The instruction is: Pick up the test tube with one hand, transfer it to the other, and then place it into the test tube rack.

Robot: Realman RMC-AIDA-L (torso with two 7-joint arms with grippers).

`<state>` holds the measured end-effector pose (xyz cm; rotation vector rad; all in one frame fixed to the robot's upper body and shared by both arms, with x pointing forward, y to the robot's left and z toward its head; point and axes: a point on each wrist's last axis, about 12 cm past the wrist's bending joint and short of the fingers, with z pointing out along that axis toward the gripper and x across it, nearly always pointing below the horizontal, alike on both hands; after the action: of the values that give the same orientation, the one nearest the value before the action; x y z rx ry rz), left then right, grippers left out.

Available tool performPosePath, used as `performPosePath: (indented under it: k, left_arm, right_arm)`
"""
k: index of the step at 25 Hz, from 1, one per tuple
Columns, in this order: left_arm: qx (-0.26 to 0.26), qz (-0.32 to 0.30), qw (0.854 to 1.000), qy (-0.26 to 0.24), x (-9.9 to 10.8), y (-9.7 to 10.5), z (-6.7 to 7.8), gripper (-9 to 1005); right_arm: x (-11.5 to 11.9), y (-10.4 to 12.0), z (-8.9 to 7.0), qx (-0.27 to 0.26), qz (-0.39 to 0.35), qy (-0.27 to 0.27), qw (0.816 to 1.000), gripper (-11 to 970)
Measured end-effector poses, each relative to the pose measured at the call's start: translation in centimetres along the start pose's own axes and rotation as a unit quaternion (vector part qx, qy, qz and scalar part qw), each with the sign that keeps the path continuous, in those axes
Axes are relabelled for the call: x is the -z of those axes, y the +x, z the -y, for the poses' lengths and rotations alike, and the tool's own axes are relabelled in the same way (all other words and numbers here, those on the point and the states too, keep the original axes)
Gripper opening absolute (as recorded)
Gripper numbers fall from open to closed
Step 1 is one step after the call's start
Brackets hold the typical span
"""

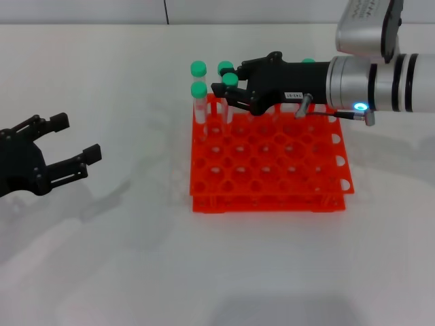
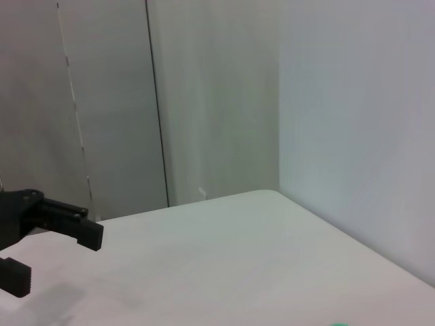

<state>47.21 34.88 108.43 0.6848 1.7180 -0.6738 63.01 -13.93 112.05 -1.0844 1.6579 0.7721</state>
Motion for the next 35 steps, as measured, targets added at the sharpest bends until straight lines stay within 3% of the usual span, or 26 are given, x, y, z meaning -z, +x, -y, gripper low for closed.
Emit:
performPosePath:
  k: [5,10,13,20,28,35]
  left_arm:
    - [0.003,0.000,1.000,-0.002,0.1,0.2,0.0,863]
    - [0.003,0.000,1.000,-0.002,0.1,0.2,0.0,862]
    - [0.004,0.001,1.000,-0.008,0.3,0.3,-0.1,862]
    - [0.002,0.003,1.000,-0.018,1.1,0.2,-0.5,862]
    - [-0.004,-0.014,0.999,0.052,0.8,-0.6,-1.1,861]
    - [0.008,-0.046,0.991,0.125,0.6,-1.2,-2.1,861]
  right_arm:
    - [-0.2,-0.3,0.0,0.003,0.001,-0.002,1.000,266]
    - [-0.2,-0.5,-0.1,0.004,0.005,-0.006,1.000,473]
    - [0.1,-0.9,-0.3,0.004,0.017,-0.018,1.000,491]
    - [4.5,0.0,-0.9,0.013,0.041,-0.035,0.998,514]
    - [8.9,3.6,-0.5,-0.006,-0.001,-0.043,0.999,590]
    - [9.7,5.4,-1.1,-0.015,-0.061,-0.070,0.996,708]
